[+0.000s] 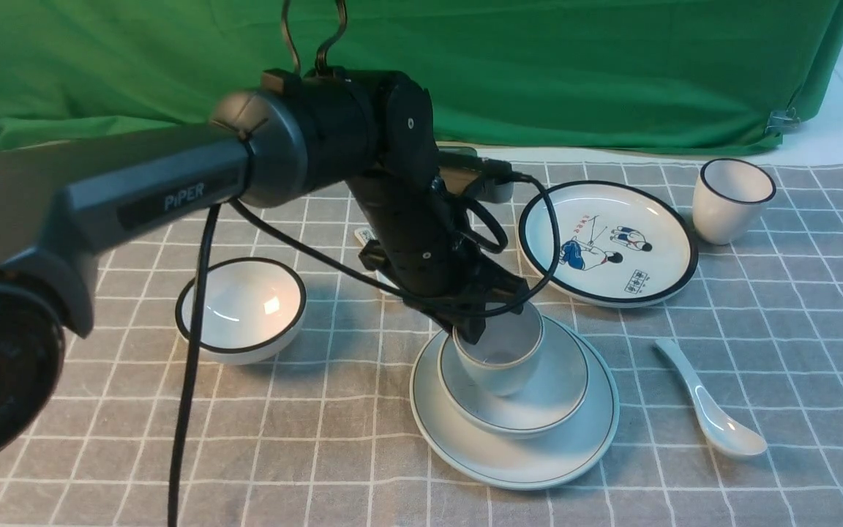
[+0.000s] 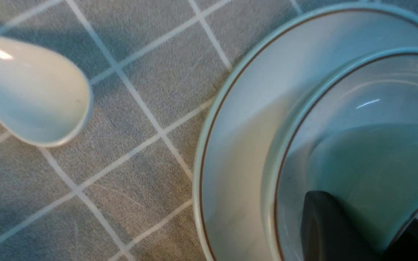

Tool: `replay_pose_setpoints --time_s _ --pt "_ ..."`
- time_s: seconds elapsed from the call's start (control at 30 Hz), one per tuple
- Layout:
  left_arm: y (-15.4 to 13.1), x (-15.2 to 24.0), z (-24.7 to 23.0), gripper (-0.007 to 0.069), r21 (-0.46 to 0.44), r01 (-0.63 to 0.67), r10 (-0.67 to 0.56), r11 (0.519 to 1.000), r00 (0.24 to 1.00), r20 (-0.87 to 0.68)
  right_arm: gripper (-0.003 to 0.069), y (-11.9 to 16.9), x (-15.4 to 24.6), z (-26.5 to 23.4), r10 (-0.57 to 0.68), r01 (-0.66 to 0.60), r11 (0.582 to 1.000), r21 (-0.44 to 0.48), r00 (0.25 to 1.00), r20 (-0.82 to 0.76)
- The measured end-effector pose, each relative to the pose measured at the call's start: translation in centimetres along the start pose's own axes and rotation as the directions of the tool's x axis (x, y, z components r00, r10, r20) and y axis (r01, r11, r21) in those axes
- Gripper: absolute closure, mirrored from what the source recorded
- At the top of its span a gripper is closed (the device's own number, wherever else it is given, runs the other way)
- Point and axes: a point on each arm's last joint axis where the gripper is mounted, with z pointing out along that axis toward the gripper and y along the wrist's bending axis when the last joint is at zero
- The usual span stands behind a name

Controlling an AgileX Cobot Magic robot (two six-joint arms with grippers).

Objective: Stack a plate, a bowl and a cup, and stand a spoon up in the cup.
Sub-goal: Use the left arm to put the blue teacup into the blue rice bowl in the middle

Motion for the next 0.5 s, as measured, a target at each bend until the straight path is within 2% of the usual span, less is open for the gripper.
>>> replay_pose_setpoints --time_s 0.23,0.33,0.43,0.47,0.5 --pt "0.06 0.01 0.42 0.0544 0.002 0.014 -0.014 1.000 1.000 -0.006 0.0570 -0.02 -0.36 -0.01 0.000 0.000 1.000 0.002 0.999 0.040" --pt "0.06 -0.02 0.43 0.0483 0.002 0.014 -0.014 1.000 1.000 -0.004 0.0570 -0.02 -0.37 -0.01 0.000 0.000 1.000 0.002 0.999 0.041" --pt "0.04 -0.04 0.40 0.0387 0.003 0.015 -0.015 1.000 1.000 -0.002 0.0570 -0.02 -0.38 -0.01 0.000 0.000 1.000 0.002 0.999 0.042" --pt "0.03 -0.04 0.40 0.0380 0.004 0.016 -0.016 1.000 1.000 -0.002 0.0570 -0.02 -0.38 -0.01 0.000 0.000 1.000 0.002 0.999 0.042" --pt "-0.02 -0.07 0.39 0.0320 0.009 0.019 -0.019 1.000 1.000 0.000 0.0570 -0.02 -0.38 -0.01 0.000 0.000 1.000 0.002 0.999 0.042"
